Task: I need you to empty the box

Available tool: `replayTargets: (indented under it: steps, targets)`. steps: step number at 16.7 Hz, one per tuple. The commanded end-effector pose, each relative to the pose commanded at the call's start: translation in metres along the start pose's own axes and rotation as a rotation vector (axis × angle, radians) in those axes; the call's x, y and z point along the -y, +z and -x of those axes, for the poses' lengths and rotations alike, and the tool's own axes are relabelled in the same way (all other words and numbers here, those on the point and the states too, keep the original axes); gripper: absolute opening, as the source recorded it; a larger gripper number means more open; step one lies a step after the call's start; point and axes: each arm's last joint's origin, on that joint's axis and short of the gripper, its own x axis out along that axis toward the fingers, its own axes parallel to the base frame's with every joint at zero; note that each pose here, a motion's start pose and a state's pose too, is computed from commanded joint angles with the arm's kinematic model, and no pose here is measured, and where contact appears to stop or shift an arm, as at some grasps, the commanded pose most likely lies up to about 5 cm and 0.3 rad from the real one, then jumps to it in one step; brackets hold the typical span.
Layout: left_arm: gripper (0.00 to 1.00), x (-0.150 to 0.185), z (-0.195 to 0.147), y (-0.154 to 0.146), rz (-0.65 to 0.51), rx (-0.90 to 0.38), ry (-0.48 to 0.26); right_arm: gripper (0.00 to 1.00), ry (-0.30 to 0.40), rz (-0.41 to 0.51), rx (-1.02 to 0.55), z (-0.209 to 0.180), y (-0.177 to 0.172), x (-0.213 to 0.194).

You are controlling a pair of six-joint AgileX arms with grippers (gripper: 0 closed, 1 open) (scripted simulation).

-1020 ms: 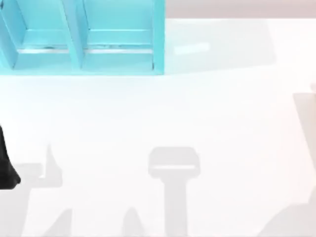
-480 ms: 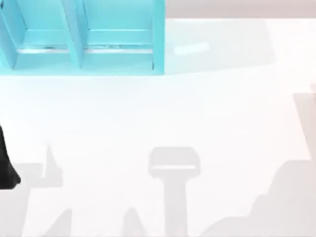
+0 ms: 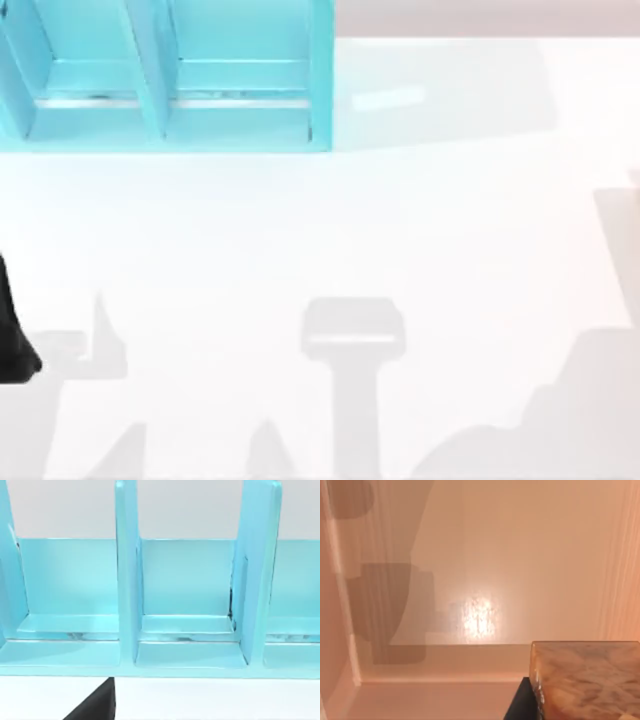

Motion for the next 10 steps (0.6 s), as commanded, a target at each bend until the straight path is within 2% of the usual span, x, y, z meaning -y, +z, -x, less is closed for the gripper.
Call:
replayTargets:
  steps: [2,5,7,10]
  targets:
    - [1.0,0.0,0.0,0.0,0.0,0.0,0.0,0.0,0.004,-0.001,-0.007,-0.002,0.012,-0.005]
    - [1.0,0.0,0.0,0.0,0.0,0.0,0.0,0.0,0.008,-0.009,-0.017,-0.009,0.052,-0.027]
    - [1.0,0.0,0.0,0.0,0.0,0.0,0.0,0.0,0.007,-0.013,-0.012,-0.015,0.087,-0.056]
    - [1.0,0.0,0.0,0.0,0.0,0.0,0.0,0.0,0.005,-0.013,0.008,-0.029,0.137,-0.124]
